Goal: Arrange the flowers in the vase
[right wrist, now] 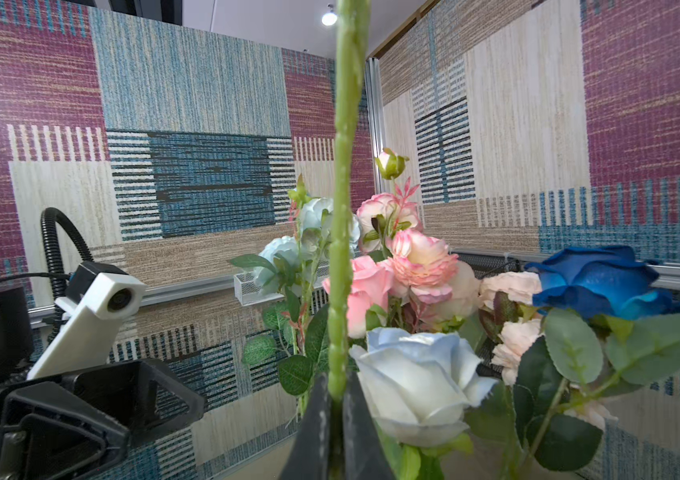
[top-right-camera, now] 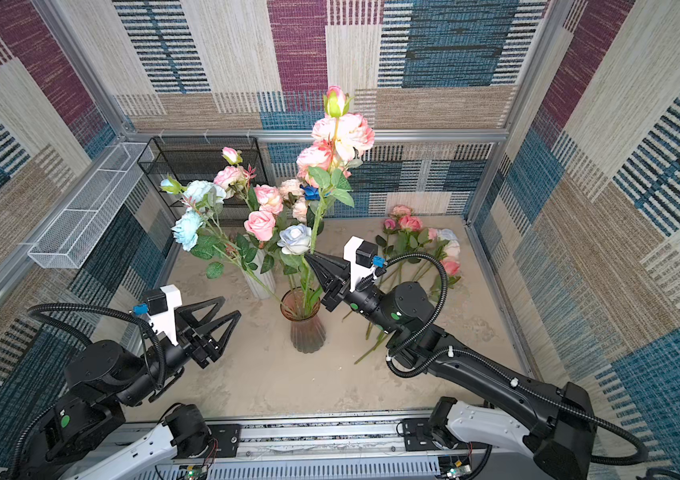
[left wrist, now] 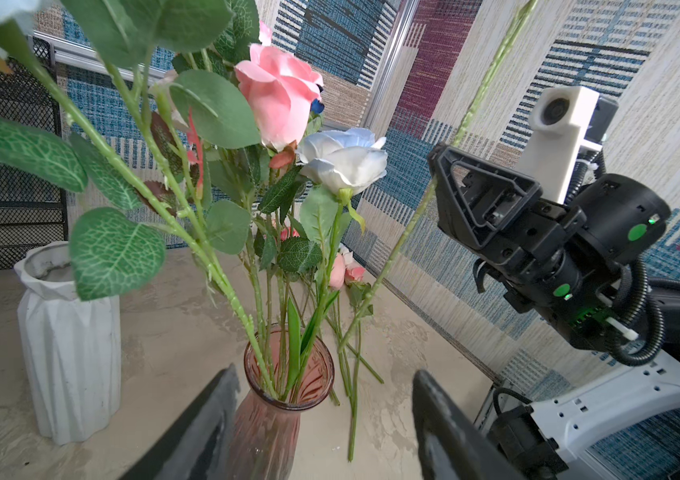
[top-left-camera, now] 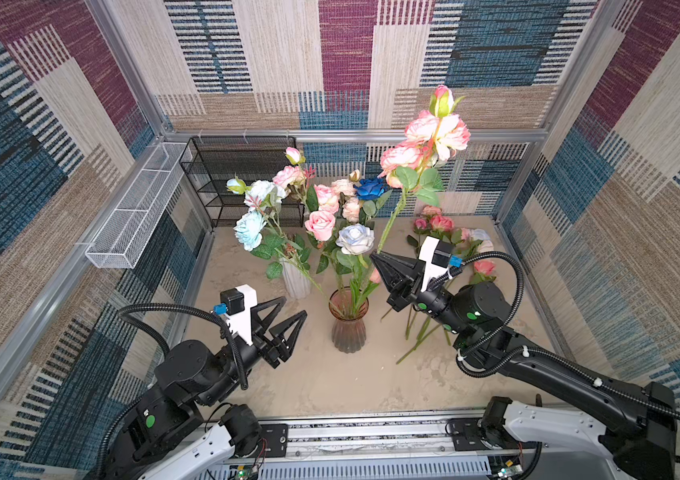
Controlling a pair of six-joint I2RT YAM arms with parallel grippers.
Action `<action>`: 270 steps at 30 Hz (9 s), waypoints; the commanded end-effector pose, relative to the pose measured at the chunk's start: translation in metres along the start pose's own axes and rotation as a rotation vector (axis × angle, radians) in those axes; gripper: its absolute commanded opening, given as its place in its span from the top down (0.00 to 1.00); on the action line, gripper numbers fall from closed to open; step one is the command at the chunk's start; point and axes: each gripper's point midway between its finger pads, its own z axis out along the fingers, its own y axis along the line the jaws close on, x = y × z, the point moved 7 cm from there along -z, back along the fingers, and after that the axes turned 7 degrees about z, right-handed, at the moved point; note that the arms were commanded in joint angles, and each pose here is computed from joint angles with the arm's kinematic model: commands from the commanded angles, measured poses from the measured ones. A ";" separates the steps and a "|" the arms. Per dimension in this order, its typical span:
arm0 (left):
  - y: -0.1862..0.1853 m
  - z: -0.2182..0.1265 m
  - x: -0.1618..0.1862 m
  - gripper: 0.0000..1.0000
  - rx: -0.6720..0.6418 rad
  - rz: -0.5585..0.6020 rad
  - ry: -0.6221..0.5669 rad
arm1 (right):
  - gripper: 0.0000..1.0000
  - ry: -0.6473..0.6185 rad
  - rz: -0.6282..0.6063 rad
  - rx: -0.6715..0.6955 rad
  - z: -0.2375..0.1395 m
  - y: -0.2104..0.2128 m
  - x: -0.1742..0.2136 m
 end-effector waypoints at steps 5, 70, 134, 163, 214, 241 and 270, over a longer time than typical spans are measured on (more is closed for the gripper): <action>0.000 0.001 -0.004 0.32 -0.004 -0.005 -0.012 | 1.00 -0.033 -0.024 0.052 0.004 -0.008 0.019; -0.005 0.010 -0.002 0.32 0.030 -0.007 0.023 | 0.73 0.395 0.064 0.370 0.031 -0.012 0.051; 0.020 0.082 0.008 0.60 -0.270 -0.004 0.279 | 0.42 0.273 0.146 0.138 -0.046 0.014 0.013; 0.025 0.101 0.025 0.94 -0.128 -0.137 0.314 | 0.41 0.267 0.158 0.179 -0.061 0.011 0.009; 0.030 0.064 0.128 0.50 -0.058 -0.564 0.414 | 0.39 0.561 0.524 0.411 -0.087 -0.059 0.113; 0.050 0.115 0.115 0.62 -0.004 -0.659 0.434 | 0.52 0.715 0.518 0.302 -0.045 -0.069 0.146; 0.055 0.159 0.108 0.97 0.048 -0.686 0.439 | 0.77 0.735 0.460 0.319 -0.018 -0.089 0.153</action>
